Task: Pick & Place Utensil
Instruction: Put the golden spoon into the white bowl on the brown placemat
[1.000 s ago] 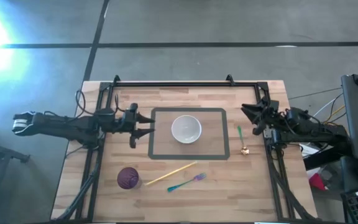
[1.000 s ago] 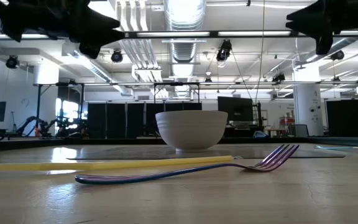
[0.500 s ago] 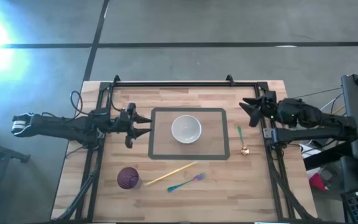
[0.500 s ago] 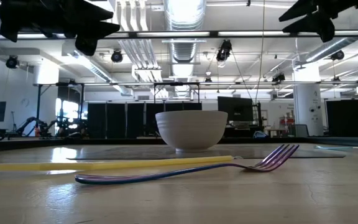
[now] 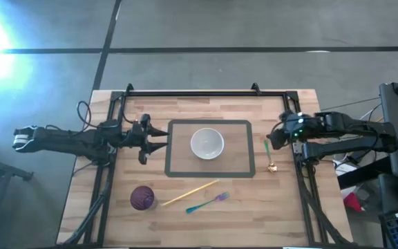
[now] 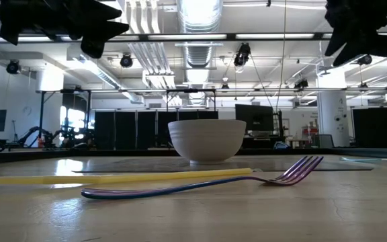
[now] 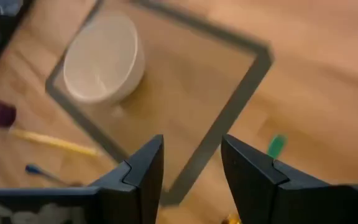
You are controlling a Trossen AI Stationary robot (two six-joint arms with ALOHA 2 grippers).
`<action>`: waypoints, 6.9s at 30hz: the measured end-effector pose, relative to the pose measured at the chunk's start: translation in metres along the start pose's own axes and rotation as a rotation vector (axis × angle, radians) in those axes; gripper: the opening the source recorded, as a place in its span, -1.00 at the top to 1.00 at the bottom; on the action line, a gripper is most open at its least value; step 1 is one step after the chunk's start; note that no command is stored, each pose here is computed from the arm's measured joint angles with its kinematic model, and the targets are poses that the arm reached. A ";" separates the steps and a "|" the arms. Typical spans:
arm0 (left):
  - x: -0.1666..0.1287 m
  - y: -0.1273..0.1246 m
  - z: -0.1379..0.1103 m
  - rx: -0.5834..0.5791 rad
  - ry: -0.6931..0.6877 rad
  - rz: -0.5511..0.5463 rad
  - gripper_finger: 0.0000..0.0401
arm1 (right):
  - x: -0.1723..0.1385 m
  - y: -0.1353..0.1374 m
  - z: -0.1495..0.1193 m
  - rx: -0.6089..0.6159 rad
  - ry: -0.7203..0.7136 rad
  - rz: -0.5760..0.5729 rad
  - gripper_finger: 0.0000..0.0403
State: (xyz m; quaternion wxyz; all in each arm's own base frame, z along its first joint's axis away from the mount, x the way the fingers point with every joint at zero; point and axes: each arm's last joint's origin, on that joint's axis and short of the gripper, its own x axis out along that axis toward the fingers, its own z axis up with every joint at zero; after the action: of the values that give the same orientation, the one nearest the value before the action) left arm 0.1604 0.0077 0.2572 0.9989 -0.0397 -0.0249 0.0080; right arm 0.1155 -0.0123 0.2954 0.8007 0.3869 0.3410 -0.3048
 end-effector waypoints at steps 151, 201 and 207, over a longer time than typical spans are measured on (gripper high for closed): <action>0.059 0.005 -0.019 -0.189 -0.005 0.030 0.10 | 0.066 0.064 -0.018 -0.348 0.004 -0.208 0.94; 0.103 0.009 -0.017 0.006 0.016 0.118 0.11 | 0.135 0.165 -0.013 -0.789 -0.685 -0.103 0.94; 0.103 0.008 -0.016 0.040 0.005 0.117 0.11 | 0.146 0.174 -0.015 -0.798 -0.749 -0.095 0.94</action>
State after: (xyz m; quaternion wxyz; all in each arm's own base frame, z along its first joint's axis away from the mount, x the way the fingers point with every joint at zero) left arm 0.2635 0.0167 0.2461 0.9973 -0.0212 -0.0200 0.0667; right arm 0.3265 0.0569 0.2457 0.9372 -0.0977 0.1389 -0.3045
